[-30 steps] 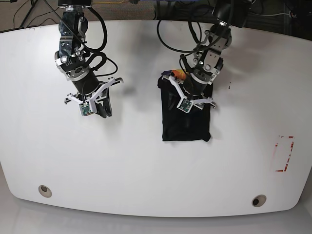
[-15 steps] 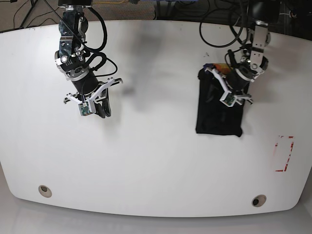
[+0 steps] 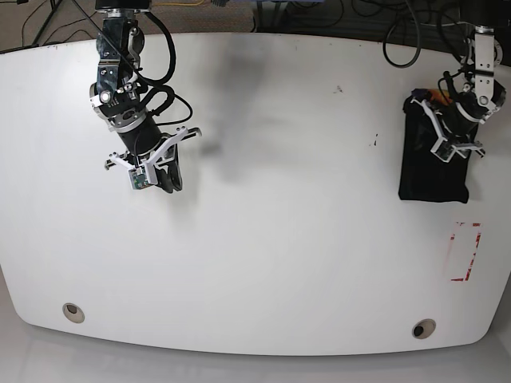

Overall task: Layout the t-shirt on the table in an organized manner, then fold the t-shirt properly
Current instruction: 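Drag the bundle with the left gripper to the table's edge beside the left arm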

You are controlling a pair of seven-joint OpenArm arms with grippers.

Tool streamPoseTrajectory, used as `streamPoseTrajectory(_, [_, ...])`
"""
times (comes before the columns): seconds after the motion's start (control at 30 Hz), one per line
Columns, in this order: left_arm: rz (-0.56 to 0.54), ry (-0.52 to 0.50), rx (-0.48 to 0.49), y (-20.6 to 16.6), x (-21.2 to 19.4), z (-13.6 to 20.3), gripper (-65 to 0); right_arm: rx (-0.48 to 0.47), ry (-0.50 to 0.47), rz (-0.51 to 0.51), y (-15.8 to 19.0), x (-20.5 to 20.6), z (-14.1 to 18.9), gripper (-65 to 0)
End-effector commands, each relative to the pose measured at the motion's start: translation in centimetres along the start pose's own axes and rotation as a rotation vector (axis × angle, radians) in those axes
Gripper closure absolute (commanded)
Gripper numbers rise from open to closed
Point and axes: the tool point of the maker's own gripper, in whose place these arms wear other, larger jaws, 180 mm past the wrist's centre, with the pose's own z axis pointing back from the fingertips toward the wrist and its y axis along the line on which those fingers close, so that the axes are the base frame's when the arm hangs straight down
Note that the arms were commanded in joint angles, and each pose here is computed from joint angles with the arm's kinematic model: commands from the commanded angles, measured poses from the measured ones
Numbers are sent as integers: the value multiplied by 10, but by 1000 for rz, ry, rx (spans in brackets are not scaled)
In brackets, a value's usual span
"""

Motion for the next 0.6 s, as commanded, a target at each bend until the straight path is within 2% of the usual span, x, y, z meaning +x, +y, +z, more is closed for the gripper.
streamPoseTrajectory(0.0, [-105,288,-15,5,-62,14,-261,0,-59,14,-1,18,2,-81])
streamPoseTrajectory(0.57, [-118,328,58,62,-71,52,-261,20,-53,24,5,15,7,-81])
